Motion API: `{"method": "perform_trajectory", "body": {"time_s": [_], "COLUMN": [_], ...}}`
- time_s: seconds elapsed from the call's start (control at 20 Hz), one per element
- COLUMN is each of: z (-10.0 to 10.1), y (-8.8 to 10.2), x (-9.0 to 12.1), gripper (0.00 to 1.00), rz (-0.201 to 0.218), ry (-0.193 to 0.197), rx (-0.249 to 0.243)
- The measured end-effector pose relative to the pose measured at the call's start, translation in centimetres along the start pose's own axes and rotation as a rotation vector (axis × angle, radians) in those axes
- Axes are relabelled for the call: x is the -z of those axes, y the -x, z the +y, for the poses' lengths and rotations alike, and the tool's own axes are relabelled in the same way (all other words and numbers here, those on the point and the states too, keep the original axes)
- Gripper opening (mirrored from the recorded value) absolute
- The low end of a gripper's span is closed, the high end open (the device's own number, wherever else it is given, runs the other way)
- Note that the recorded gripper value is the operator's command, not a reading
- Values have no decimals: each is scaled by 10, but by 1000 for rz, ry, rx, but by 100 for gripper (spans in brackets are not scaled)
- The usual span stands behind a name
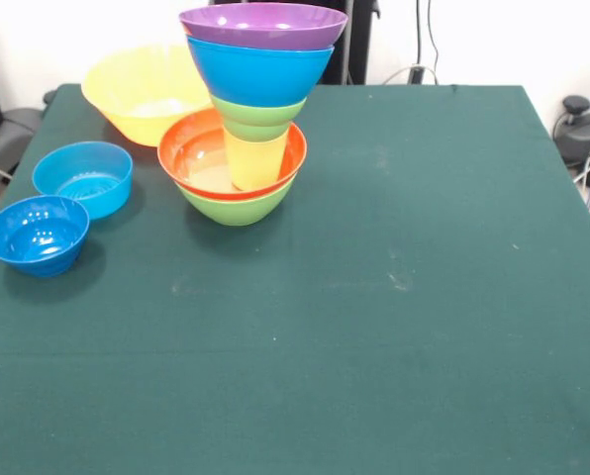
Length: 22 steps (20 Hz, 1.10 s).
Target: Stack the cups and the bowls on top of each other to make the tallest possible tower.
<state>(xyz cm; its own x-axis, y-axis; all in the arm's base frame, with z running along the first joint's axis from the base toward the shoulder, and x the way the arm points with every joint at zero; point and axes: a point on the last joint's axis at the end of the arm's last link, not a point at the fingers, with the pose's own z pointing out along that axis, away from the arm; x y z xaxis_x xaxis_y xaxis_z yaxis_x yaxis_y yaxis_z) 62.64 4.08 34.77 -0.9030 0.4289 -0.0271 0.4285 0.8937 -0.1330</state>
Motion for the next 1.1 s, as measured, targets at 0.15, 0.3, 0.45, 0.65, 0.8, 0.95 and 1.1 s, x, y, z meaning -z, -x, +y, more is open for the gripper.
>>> {"method": "perform_trajectory", "body": {"time_s": [0.15, 0.3, 0.45, 0.65, 0.8, 0.95, 1.1], "z": [-4, -7, -10, -13, -16, -18, -20], "y": [-12, -23, -37, -49, -61, -70, -77], "x": [-6, -11, -17, -24, -30, -35, -41], "gripper": [0, 0, 0, 0, 0, 0, 0], "rz": [3, 2, -1, -8, -12, -12, -16], "ry": [4, 8, 15, 21, 26, 29, 32], "rx": [0, 0, 0, 0, 0, 0, 0]}}
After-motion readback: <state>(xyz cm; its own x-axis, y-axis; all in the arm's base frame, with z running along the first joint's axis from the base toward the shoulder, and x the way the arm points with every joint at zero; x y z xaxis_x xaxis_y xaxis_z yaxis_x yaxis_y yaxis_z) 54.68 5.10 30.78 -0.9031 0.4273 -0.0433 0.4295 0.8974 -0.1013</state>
